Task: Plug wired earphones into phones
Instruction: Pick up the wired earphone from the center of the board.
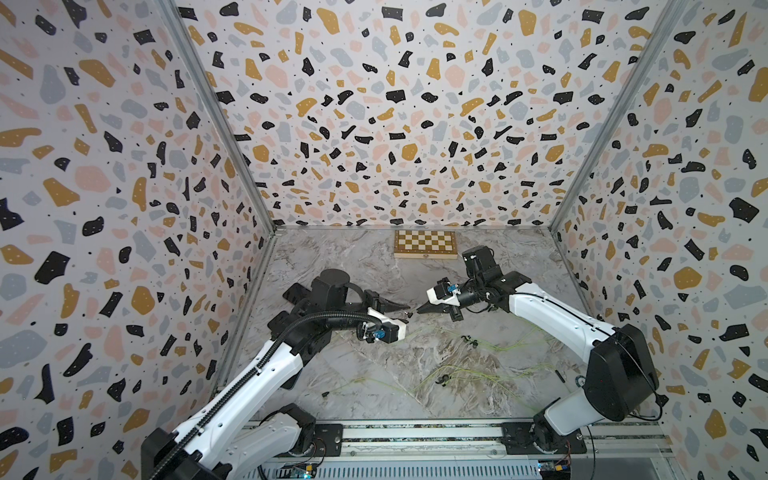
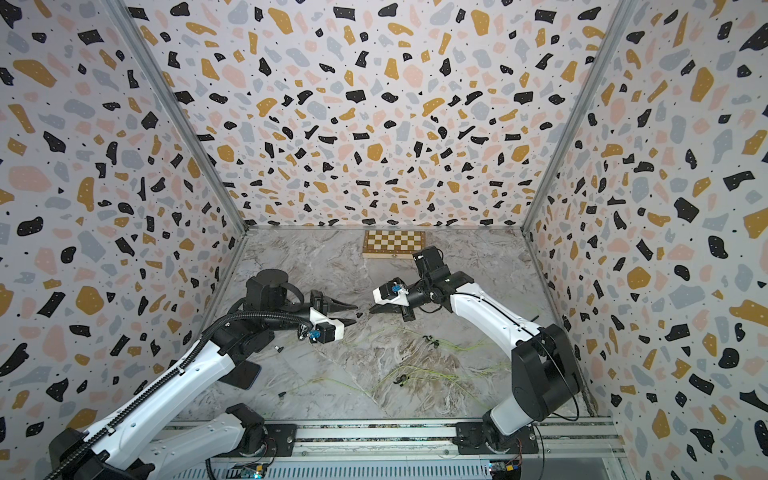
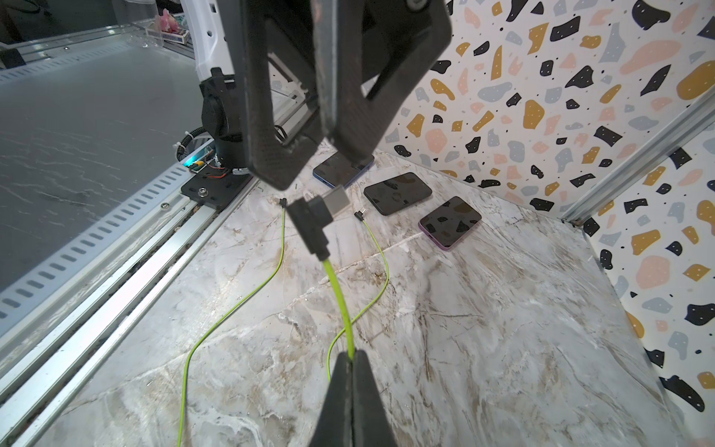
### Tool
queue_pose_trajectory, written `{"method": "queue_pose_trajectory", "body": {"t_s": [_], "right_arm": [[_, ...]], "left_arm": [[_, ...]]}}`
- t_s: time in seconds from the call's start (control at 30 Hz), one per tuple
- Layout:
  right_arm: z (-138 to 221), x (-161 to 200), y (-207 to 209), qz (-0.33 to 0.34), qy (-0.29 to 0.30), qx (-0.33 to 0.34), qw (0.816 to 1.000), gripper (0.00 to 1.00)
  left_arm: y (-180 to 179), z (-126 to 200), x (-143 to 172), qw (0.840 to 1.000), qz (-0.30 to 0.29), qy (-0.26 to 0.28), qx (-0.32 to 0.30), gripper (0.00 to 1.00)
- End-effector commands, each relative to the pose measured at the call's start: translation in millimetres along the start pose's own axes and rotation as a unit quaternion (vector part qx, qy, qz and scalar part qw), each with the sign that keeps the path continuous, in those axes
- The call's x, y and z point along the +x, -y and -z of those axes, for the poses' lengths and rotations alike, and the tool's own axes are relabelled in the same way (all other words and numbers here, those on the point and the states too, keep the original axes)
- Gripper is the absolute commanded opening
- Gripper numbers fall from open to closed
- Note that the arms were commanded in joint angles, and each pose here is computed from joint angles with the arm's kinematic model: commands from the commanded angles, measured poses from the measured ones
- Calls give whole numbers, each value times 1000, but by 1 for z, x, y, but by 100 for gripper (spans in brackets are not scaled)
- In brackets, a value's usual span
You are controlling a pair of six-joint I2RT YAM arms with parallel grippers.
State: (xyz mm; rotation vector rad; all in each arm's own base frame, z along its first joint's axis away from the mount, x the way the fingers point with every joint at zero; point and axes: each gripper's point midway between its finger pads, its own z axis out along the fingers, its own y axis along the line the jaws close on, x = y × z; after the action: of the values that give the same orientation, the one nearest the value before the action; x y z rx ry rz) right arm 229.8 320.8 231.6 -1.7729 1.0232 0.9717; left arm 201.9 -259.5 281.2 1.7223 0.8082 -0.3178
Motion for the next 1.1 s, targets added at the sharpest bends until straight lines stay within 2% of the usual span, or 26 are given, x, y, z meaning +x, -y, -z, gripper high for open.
{"method": "queue_pose_trajectory", "body": {"t_s": [0.0, 0.1, 0.3, 0.63, 0.83, 1.07], "right_arm": [[3, -14, 1, 13, 6, -3, 1000, 0], [3, -15, -1, 15, 8, -5, 1000, 0], [4, -18, -3, 22, 10, -6, 1000, 0], [3, -19, -6, 23, 12, -10, 1000, 0], [2, -18, -7, 25, 13, -14, 999, 0], [2, -19, -8, 26, 14, -15, 999, 0]], "left_arm": [[-9, 2, -7, 1000, -22, 2, -7, 28], [-7, 2, -6, 1000, -21, -1, 0, 25], [-2, 0, -1, 1000, -14, -8, 13, 27], [-1, -2, -1, 1000, -10, -4, 21, 16], [3, -3, 2, 999, -8, -8, 30, 13], [6, -4, 4, 999, -6, -9, 35, 3]]}}
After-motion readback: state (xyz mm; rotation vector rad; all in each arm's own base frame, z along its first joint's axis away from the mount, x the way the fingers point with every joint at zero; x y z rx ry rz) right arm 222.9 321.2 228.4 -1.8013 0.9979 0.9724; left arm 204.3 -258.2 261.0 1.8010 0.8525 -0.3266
